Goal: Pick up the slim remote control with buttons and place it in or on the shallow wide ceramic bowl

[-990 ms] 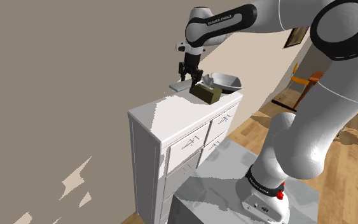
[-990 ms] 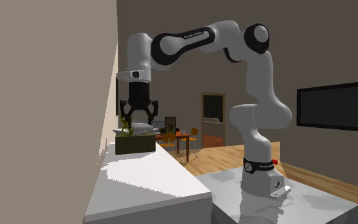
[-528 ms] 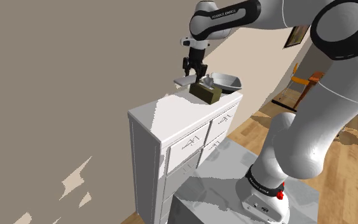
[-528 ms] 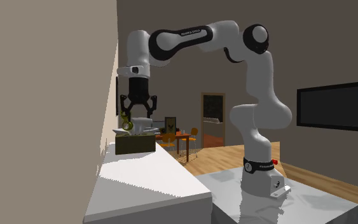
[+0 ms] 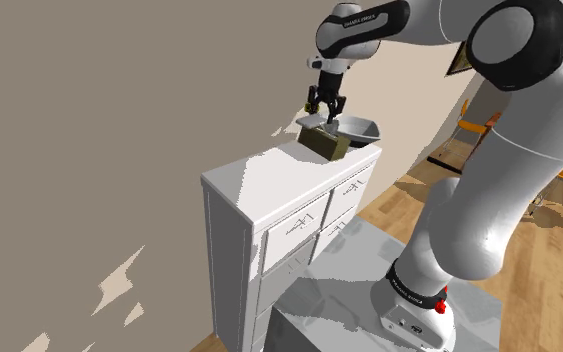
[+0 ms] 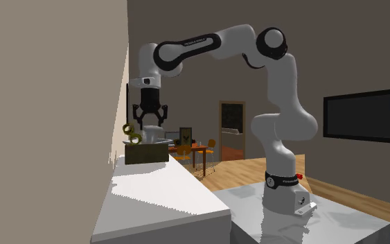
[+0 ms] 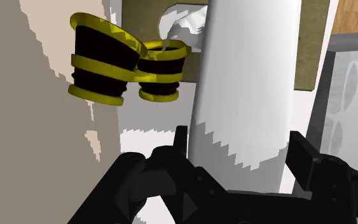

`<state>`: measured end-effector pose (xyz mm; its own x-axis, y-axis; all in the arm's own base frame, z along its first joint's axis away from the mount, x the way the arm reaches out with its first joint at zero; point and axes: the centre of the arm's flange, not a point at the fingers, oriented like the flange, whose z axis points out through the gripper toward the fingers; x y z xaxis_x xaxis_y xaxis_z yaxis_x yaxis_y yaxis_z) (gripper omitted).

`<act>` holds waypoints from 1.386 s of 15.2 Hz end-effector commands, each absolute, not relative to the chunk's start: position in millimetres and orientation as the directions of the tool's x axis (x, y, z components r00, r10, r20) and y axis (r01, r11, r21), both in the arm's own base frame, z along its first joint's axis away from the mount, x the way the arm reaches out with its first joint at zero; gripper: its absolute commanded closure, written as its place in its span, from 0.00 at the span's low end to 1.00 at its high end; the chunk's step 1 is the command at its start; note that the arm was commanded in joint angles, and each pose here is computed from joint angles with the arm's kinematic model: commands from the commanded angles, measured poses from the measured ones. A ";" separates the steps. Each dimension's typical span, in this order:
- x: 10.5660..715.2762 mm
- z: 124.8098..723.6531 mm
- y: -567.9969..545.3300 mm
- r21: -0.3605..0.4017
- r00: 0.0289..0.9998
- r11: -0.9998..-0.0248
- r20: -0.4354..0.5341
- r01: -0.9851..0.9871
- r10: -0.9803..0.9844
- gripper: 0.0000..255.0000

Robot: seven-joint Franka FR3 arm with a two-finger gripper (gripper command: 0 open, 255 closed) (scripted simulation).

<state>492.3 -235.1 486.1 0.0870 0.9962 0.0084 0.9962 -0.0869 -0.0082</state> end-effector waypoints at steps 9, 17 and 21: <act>472.9 484.6 -369.4 -0.008 0.084 -0.084 0.008 0.996 0.996 1.00; 457.5 485.2 -473.9 -0.008 0.084 -0.084 0.008 0.996 0.996 1.00; 453.3 474.8 -502.7 -0.008 0.084 -0.084 0.008 0.996 0.996 1.00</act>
